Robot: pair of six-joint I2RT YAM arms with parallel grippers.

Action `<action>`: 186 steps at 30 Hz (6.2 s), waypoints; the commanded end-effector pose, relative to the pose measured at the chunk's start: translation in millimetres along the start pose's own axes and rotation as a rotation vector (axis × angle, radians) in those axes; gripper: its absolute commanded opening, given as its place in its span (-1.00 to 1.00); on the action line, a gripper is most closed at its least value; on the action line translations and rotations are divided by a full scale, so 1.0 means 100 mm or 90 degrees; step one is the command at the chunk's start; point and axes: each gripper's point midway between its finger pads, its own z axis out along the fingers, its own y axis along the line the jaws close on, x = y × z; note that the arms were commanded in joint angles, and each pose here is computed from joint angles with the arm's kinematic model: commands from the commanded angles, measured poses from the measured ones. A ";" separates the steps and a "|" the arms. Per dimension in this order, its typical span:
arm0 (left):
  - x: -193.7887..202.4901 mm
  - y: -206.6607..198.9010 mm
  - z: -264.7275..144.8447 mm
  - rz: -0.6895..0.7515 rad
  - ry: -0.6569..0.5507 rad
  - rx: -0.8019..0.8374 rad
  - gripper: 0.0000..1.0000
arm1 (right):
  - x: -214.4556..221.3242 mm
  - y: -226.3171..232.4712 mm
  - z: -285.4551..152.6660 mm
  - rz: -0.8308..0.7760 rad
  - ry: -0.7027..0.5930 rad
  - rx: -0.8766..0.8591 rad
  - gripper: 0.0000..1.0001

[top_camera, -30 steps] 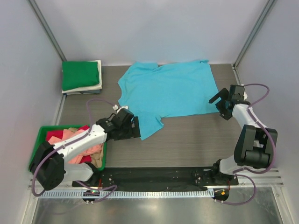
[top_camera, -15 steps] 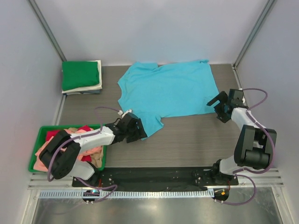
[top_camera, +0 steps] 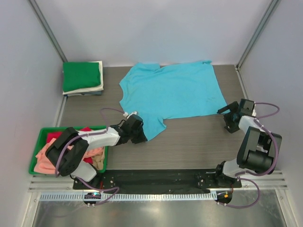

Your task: Fold and stack the t-shirts

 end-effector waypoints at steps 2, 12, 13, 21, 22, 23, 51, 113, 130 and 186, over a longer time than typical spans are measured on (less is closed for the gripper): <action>-0.19 0.09 -0.15 0.054 -0.049 -0.031 -0.99 | -0.19 0.05 -0.03 0.016 -0.046 -0.013 0.97; -0.26 0.17 -0.17 0.041 -0.083 0.010 -1.00 | -0.33 0.04 0.22 0.044 -0.075 0.003 0.49; -0.24 0.21 -0.16 0.036 -0.078 0.011 -0.99 | -0.35 0.05 0.24 0.048 -0.077 0.003 0.47; -0.30 0.23 -0.14 0.014 -0.088 0.038 -0.99 | -0.48 -0.06 0.46 0.052 -0.101 0.051 0.19; -0.29 0.23 -0.13 0.014 -0.087 0.038 -1.00 | -0.48 -0.08 0.48 0.051 -0.101 0.056 0.16; -0.29 0.23 -0.13 0.014 -0.088 0.039 -1.00 | -0.47 -0.10 0.50 0.049 -0.102 0.059 0.12; -0.35 0.16 -0.26 0.006 -0.089 0.046 -0.99 | -0.39 0.20 0.31 0.051 -0.078 -0.045 -0.98; -3.07 -0.17 -0.64 0.203 -0.050 -0.113 -0.99 | -0.65 1.11 0.21 0.005 -0.036 -0.086 -0.98; -3.57 0.15 -0.30 0.077 -0.055 -0.128 0.41 | -0.69 1.38 0.68 -0.051 0.033 -0.094 0.11; -1.24 0.90 -0.64 -0.121 -0.182 -0.144 1.00 | 0.44 0.20 -0.08 -0.117 0.012 -0.063 0.35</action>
